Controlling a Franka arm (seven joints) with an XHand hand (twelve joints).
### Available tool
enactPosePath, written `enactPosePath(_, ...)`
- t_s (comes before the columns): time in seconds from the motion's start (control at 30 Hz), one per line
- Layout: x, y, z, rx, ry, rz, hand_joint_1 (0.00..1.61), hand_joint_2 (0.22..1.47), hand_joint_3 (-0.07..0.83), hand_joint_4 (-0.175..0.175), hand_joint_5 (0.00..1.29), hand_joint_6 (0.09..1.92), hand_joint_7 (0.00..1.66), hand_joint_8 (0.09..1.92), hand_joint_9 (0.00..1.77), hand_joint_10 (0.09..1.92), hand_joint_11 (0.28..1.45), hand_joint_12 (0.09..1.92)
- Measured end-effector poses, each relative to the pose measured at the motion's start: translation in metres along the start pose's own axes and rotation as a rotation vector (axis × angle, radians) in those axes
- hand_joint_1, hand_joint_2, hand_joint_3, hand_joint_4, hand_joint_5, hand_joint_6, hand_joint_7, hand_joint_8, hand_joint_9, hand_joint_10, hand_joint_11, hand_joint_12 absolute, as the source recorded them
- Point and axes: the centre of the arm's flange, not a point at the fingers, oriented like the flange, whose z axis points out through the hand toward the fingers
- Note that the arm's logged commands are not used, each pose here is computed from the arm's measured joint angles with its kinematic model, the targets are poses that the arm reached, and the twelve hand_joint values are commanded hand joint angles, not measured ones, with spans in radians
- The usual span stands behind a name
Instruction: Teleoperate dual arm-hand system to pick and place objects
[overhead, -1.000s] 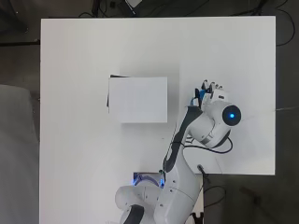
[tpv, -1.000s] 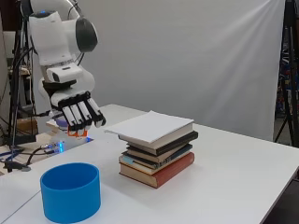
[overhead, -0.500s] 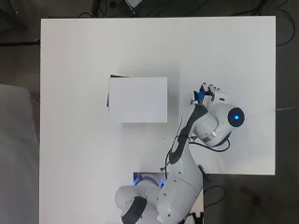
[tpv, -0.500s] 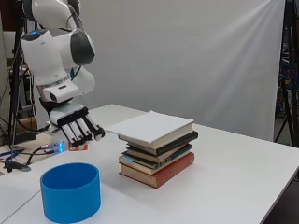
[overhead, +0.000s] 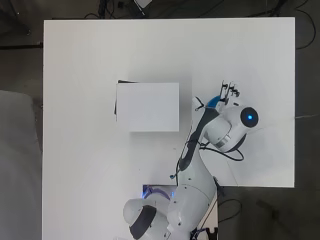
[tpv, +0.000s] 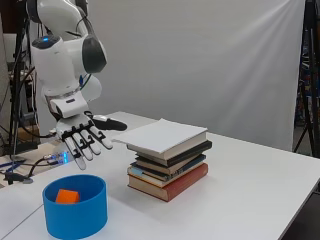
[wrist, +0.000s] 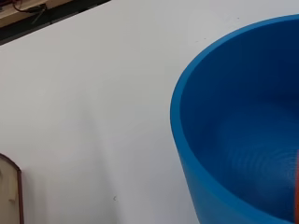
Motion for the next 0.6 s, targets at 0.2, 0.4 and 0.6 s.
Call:
enactPosePath(0.2,0.006,0.006,-0.003,-0.001,-0.033,0.088,0.0,0.72,0.006,0.067,0.0,0.09,0.0,0.09,0.12,0.09,0.43,0.09)
enactPosePath(0.4,0.011,0.011,-0.002,-0.013,-0.056,0.092,0.0,0.75,0.005,0.059,0.0,0.09,0.06,0.09,0.21,0.09,0.45,0.09)
enactPosePath(0.6,0.014,0.012,-0.001,-0.027,-0.07,0.056,0.0,0.78,0.012,0.054,0.0,0.09,0.09,0.09,0.23,0.09,0.44,0.09)
